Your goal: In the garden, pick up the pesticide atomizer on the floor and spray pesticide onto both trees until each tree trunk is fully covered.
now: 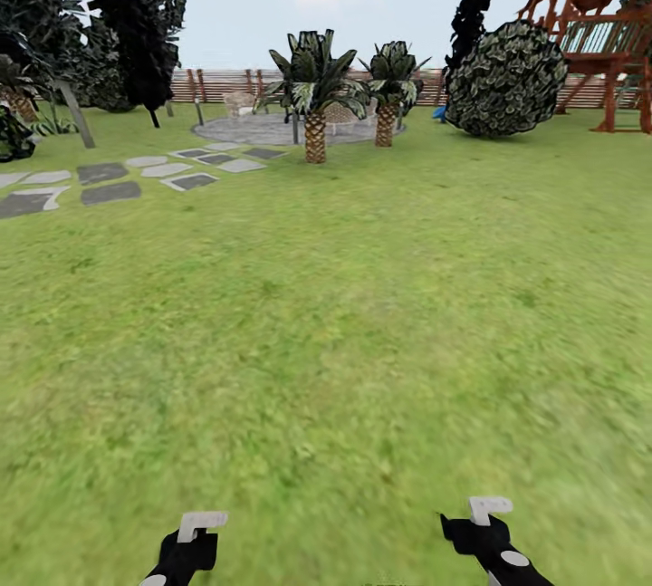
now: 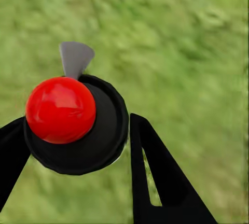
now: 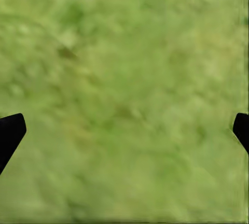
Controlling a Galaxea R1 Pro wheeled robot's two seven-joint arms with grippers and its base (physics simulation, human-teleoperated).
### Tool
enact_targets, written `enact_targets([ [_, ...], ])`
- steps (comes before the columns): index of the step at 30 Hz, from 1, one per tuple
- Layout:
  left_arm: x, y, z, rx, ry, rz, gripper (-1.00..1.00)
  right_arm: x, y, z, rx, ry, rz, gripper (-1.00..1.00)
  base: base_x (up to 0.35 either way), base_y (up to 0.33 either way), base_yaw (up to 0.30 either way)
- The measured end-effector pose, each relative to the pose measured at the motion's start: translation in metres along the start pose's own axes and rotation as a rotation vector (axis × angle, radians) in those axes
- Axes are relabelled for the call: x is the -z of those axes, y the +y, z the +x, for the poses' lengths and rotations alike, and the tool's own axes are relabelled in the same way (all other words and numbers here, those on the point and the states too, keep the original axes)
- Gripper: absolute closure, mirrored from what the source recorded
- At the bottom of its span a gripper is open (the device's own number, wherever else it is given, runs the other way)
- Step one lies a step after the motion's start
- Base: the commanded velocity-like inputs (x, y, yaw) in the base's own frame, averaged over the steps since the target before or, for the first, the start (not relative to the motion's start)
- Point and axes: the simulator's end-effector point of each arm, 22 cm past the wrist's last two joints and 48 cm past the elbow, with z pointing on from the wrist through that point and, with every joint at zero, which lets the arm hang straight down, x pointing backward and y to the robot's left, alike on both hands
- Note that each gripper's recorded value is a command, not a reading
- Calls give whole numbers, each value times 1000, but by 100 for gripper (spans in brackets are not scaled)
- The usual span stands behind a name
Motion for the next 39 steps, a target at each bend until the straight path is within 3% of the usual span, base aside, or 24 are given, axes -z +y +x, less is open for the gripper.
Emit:
enact_targets([
  [39, 0, 0, 0, 1, 0, 0, 100, 0, 0, 1, 0, 1, 0, -100, 0, -270, -267],
])
